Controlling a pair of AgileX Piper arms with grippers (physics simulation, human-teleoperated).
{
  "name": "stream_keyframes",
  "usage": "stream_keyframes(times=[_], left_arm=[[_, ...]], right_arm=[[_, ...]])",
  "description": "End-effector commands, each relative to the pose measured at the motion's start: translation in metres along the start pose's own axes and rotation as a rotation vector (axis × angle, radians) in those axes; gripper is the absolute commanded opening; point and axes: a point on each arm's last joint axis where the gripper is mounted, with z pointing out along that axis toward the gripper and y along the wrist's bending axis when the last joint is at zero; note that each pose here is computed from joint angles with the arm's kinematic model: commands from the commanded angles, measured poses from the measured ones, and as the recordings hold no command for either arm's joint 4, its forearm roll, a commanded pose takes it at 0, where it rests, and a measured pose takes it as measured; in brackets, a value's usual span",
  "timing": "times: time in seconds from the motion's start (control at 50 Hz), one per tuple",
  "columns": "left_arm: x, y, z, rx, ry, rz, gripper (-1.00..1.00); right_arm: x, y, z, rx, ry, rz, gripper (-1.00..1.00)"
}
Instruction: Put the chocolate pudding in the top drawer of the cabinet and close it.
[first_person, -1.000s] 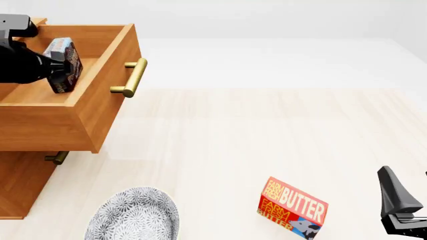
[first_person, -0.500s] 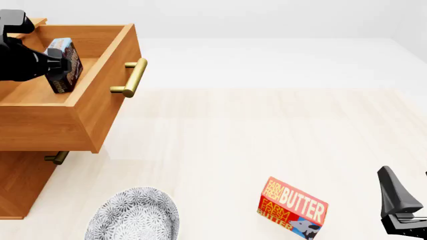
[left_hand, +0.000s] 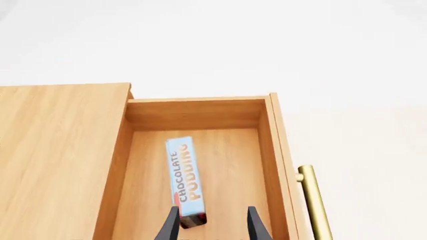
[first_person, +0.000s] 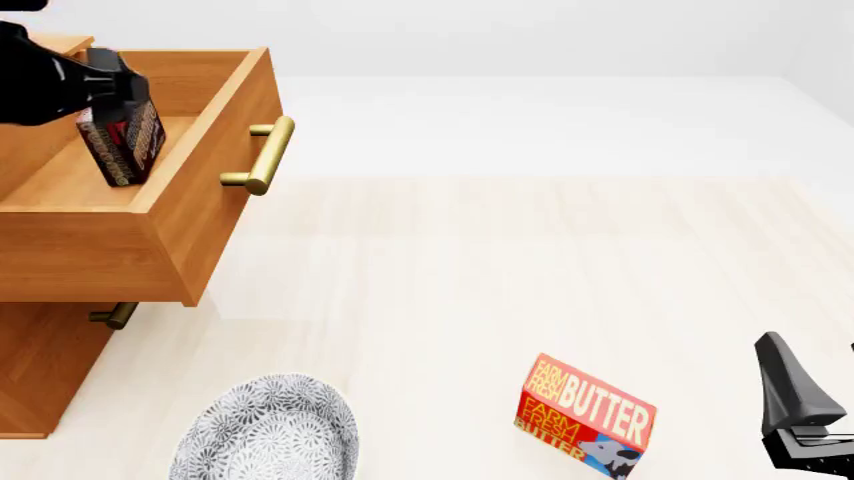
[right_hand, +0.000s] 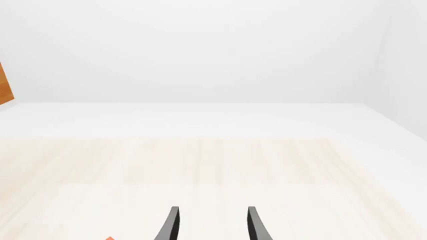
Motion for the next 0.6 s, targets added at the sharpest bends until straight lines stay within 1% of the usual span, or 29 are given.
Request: stream_keyframes(times=[0.02,0.08,0.1,0.2,0.3,0.52,0.6], left_arm=[[-0.014,-0.01,-0.025,0.036,-0.04,0.02,1.0],[-0.017,-0.013,-0.033,0.048,-0.051,0.031,1.0],[-0.018,-0.016,-0.034,0.059,-0.053,0.032,1.0],[-0.017,-0.021,-0.039,0.081,-0.057,0.047,1.0],[-0.021,-0.025,-0.045,0.098,-0.068,0.054,1.0],[-0.029,-0.043,-0.045,0.166,-0.068,0.089,1.0],[-0.025,-0.052,-0.041,0.196,-0.064,0.087,1.0]], right_arm=[[0.0,0.0,0.0,0.0,0.0,0.0,1.0],[0.0,0.0,0.0,0.0,0.0,0.0,1.0],[0.0,0.0,0.0,0.0,0.0,0.0,1.0],[0.0,0.0,0.0,0.0,0.0,0.0,1.0],[0.0,0.0,0.0,0.0,0.0,0.0,1.0],[0.0,0.0,0.0,0.0,0.0,0.0,1.0],[0.0,0.0,0.0,0.0,0.0,0.0,1.0]])
